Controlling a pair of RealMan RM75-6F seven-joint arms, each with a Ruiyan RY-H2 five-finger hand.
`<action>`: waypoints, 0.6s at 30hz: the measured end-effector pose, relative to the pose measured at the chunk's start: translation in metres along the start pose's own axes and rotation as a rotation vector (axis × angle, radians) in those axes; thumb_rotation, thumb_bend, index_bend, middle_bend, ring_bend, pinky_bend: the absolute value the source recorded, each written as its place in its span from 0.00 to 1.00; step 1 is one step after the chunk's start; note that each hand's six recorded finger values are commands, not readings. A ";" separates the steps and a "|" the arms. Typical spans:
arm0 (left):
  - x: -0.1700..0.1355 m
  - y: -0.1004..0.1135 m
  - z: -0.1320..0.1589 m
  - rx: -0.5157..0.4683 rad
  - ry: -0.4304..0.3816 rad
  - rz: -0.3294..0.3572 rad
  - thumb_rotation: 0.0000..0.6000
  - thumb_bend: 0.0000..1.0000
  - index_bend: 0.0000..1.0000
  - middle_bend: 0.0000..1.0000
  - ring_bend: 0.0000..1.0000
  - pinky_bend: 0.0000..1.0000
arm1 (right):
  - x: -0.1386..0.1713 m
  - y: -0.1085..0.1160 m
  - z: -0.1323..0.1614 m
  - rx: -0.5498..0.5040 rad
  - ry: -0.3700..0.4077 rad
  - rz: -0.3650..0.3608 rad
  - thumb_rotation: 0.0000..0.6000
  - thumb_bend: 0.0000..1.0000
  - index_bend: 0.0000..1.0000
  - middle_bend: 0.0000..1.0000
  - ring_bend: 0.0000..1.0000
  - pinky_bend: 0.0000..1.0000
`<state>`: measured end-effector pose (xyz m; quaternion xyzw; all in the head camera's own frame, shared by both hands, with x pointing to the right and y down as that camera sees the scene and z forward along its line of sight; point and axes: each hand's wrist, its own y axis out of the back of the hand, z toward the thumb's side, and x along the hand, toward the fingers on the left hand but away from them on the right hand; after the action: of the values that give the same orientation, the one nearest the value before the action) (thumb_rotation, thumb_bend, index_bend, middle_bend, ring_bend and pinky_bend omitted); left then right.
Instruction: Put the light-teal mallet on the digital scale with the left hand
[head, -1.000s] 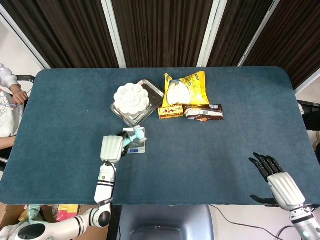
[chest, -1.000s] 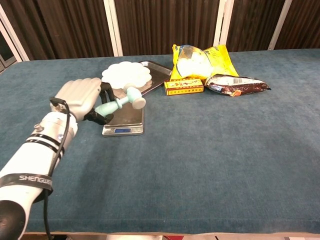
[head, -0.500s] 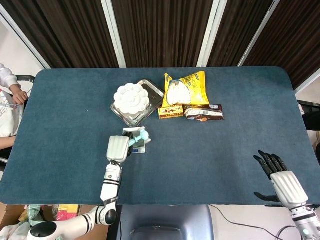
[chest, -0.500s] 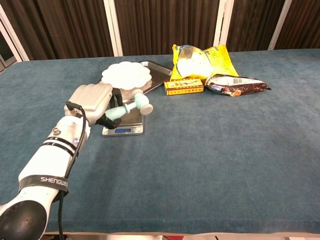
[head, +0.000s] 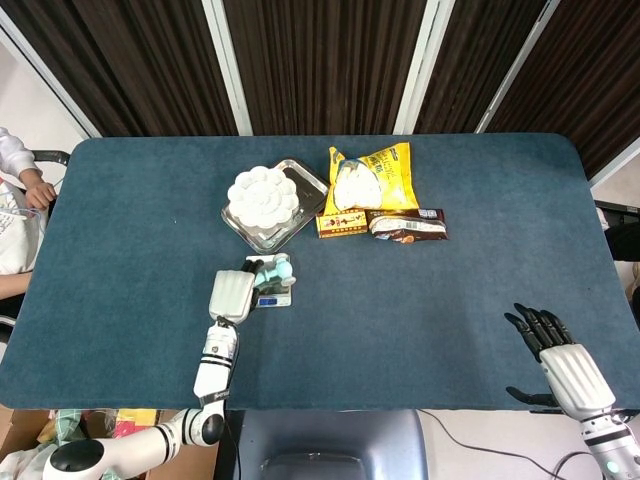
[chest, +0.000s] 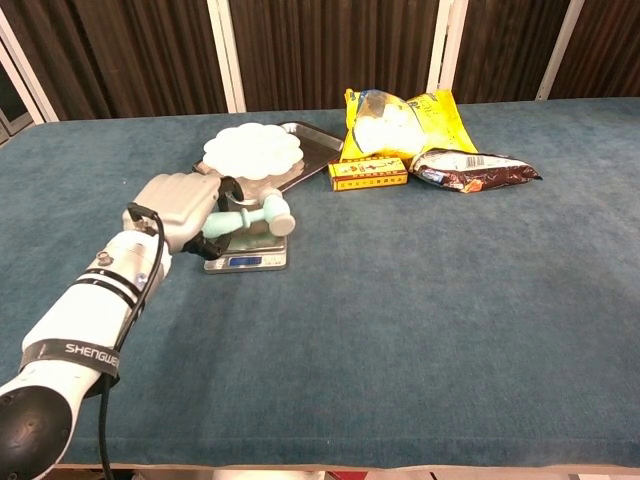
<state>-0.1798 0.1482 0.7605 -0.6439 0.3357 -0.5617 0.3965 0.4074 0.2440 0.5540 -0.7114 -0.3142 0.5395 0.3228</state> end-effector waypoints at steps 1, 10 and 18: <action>0.000 0.001 0.000 0.000 -0.001 0.003 1.00 0.40 0.17 0.18 0.98 1.00 | 0.000 0.000 0.000 -0.001 0.001 -0.001 1.00 0.14 0.00 0.00 0.00 0.00; -0.006 0.011 0.004 -0.025 -0.014 0.043 1.00 0.39 0.13 0.11 0.96 1.00 | 0.000 0.000 0.001 0.005 0.001 -0.005 1.00 0.14 0.00 0.00 0.00 0.00; -0.050 0.032 -0.017 -0.029 -0.111 0.082 1.00 0.36 0.00 0.00 0.10 0.52 | 0.001 -0.002 0.004 0.009 0.014 0.007 1.00 0.14 0.00 0.00 0.00 0.00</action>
<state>-0.2031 0.1749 0.7101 -0.6653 0.3476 -0.5036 0.4278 0.4035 0.2467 0.5543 -0.7149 -0.3070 0.5370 0.3260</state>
